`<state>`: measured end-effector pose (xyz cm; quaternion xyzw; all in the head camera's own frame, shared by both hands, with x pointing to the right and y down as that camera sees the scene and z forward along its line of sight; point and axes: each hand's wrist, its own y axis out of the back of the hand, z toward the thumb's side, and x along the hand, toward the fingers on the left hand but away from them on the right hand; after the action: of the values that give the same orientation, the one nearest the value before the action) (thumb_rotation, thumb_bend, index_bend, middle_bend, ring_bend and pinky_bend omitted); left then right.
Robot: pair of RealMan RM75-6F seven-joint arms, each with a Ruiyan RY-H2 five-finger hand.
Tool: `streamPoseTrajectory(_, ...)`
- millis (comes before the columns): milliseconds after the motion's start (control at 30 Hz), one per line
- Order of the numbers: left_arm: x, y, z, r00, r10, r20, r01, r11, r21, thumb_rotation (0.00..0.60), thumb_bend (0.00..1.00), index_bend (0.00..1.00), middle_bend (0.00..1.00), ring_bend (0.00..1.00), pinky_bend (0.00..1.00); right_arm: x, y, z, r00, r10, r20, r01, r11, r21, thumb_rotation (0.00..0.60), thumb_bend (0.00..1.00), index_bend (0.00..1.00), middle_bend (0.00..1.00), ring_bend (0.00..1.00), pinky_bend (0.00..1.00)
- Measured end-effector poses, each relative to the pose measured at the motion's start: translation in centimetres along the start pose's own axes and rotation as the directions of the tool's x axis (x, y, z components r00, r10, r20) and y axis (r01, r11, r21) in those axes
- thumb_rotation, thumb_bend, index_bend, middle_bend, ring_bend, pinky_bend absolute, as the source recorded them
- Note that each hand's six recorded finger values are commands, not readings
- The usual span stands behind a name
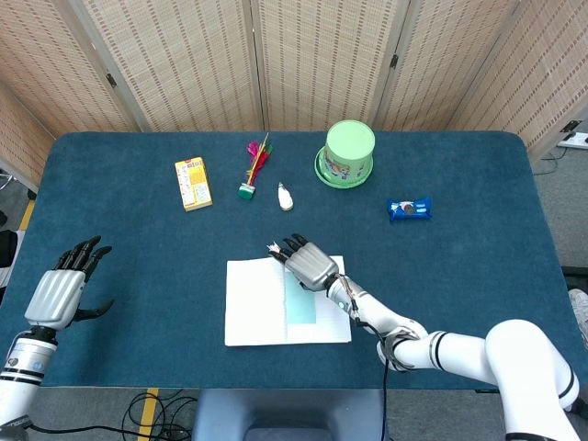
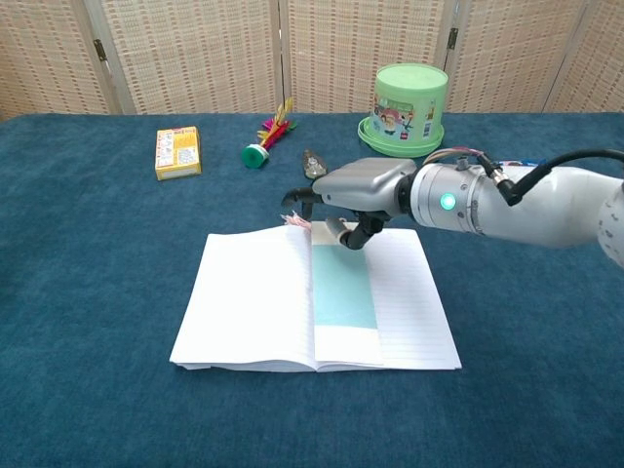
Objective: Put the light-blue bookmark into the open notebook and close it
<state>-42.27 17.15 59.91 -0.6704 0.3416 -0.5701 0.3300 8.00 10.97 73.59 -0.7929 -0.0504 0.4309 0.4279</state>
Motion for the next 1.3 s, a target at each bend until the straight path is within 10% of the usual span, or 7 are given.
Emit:
streamPoseTrajectory(267, 0.3, -0.1, 0.6, 1.000, 0.002, 0.019, -0.002, 1.000, 0.001, 0.600, 0.27, 0.13, 0.03, 0.04, 0.15, 1.5, 1.8, -1.9, 0.997, -0.060, 0.044, 0.062, 0.997, -0.036, 0.600, 0.75, 0.00, 0.19, 0.00, 0.00)
streamPoseTrajectory(1300, 0.1, -0.6, 0.5, 1.000, -0.012, 0.011, 0.012, 1.000, 0.005, 0.600, 0.27, 0.13, 0.03, 0.04, 0.15, 0.5, -1.9, -1.7, 0.997, 0.053, 0.052, -0.053, 0.999, -0.006, 0.600, 0.74, 0.00, 0.18, 0.00, 0.00)
